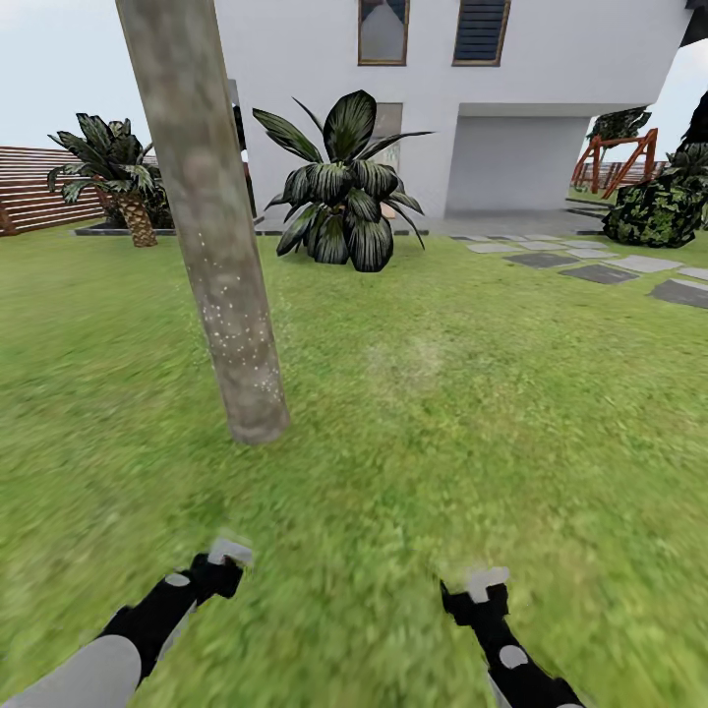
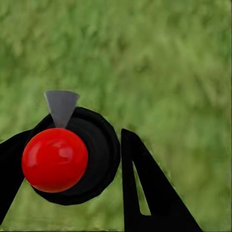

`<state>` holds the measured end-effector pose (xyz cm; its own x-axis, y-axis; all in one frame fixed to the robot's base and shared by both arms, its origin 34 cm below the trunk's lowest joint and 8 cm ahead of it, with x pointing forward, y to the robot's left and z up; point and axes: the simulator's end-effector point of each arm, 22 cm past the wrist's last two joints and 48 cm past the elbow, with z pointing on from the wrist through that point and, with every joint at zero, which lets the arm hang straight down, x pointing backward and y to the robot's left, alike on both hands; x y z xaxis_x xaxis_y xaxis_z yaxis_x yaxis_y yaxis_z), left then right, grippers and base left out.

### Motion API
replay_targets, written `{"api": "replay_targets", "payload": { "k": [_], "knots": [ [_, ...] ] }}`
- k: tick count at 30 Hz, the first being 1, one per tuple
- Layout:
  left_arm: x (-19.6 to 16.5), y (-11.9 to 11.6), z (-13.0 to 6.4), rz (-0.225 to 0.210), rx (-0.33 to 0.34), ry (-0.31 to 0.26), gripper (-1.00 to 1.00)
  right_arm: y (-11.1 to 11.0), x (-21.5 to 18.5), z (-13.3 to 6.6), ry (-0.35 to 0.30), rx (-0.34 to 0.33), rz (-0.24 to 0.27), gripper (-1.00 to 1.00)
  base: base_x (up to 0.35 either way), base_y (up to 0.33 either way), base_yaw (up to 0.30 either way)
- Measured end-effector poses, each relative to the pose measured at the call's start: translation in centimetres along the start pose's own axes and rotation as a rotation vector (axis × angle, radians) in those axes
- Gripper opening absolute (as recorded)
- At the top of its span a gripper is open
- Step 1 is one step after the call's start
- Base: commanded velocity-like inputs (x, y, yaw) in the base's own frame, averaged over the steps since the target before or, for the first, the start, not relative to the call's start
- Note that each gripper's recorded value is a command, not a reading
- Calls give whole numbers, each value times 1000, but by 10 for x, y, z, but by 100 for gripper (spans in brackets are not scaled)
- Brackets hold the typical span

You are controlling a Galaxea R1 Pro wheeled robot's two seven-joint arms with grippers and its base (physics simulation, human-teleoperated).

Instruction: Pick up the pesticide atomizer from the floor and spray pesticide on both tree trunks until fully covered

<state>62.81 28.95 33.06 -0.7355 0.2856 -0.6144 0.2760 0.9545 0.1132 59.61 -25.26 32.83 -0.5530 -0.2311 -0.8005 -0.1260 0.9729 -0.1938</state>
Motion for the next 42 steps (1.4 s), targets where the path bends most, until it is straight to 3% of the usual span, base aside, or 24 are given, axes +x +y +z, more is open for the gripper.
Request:
{"api": "replay_targets", "payload": {
  "k": [3,6,8,10,14,18,21,23,24,26,42],
  "knots": [
    [39,-2,-3,-36,-108,23,-100,-27,22,-18,-19,125,31,100,0,0,0],
    [42,-11,-4,-51,-178,20,-100,-43,26,-25,-25,209,52,100,0,0,0],
    [37,-33,-1,-62,-157,16,-100,-35,35,-27,-4,200,60,100,0,0,-2],
    [36,-35,-1,-64,-154,14,-100,-31,40,-28,6,195,67,100,0,0,-123],
    [36,-36,-2,-66,-149,12,-100,-39,45,-31,20,236,145,100,0,0,-263],
    [35,-32,-2,-65,-152,8,-100,-39,45,-31,20,237,153,100,0,0,-297],
    [45,-32,-3,-116,-155,21,-100,-48,46,-31,21,254,158,100,0,0,-300],
    [65,-31,-7,-174,-164,42,-100,-60,51,-33,27,278,172,100,0,0,-300],
    [66,-29,-9,-219,-174,20,-100,-74,56,-35,35,303,186,100,0,0,-300],
    [68,-29,-11,-239,-181,-16,-100,-70,77,-43,80,301,196,100,0,0,-300],
    [45,-24,-29,-236,-182,-21,-100,-73,58,-56,95,296,198,100,0,0,-300]
  ]
}}
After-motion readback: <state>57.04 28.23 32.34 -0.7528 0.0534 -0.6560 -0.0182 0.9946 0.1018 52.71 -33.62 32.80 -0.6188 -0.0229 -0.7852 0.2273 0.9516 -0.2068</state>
